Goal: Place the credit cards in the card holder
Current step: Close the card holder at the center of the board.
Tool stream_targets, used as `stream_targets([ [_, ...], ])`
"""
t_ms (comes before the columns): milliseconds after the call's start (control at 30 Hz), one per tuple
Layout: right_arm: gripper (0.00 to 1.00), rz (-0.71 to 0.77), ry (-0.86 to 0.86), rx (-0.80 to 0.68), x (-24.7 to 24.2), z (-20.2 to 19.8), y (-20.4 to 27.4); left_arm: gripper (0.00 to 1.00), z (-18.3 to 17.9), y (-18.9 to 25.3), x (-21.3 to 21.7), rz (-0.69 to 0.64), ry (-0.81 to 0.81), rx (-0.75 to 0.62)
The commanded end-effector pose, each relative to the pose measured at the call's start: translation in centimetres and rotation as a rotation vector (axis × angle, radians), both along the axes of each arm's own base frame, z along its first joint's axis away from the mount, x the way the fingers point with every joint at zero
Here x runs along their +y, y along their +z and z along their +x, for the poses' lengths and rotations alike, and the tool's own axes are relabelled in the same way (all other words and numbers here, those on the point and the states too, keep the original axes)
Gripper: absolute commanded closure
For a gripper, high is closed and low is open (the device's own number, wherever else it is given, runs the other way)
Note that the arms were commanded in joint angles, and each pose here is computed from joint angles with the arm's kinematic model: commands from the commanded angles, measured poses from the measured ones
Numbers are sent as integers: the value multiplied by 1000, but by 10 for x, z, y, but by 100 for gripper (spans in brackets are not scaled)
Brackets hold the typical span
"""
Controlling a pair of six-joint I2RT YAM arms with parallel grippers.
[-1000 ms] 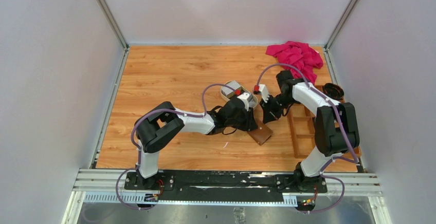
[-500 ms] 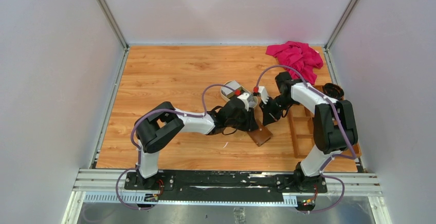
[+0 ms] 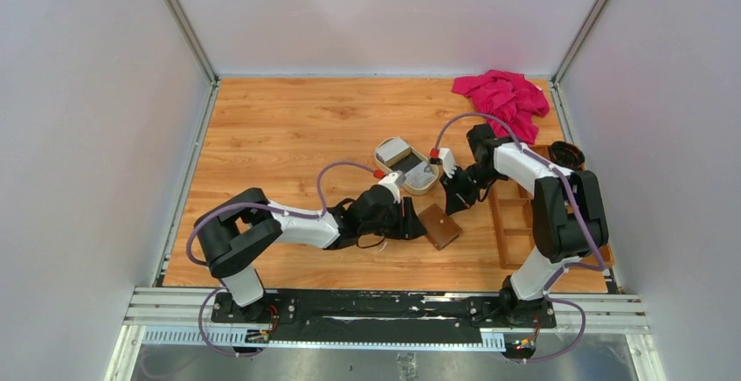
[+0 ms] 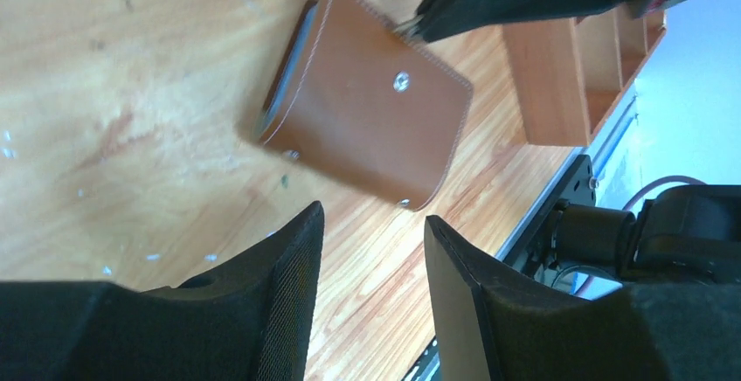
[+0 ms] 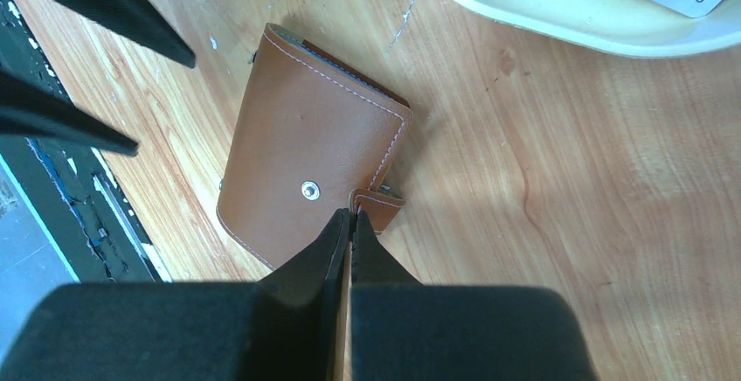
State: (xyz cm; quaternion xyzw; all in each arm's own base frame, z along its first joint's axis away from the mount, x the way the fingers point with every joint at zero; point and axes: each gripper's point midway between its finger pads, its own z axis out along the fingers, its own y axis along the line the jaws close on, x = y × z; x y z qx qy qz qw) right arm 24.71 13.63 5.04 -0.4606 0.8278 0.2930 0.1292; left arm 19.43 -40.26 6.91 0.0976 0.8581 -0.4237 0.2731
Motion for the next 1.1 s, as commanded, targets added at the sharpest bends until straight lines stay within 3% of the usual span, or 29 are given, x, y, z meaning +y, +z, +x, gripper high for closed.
stream_targets([
  [0,100,10,12,4,3,-10,2,50,-5,-14,-6,-76,98,111],
  [367,100,45,29,-24,8,-16,10,53,-1,-45,-9,-69,274,244],
  [800,100,-45,95,-55,13,-26,1,67,1,-73,-9,-13,310,253],
  [1067,100,-66,119,-78,14,-32,2,69,2,-73,-7,-8,316,241],
])
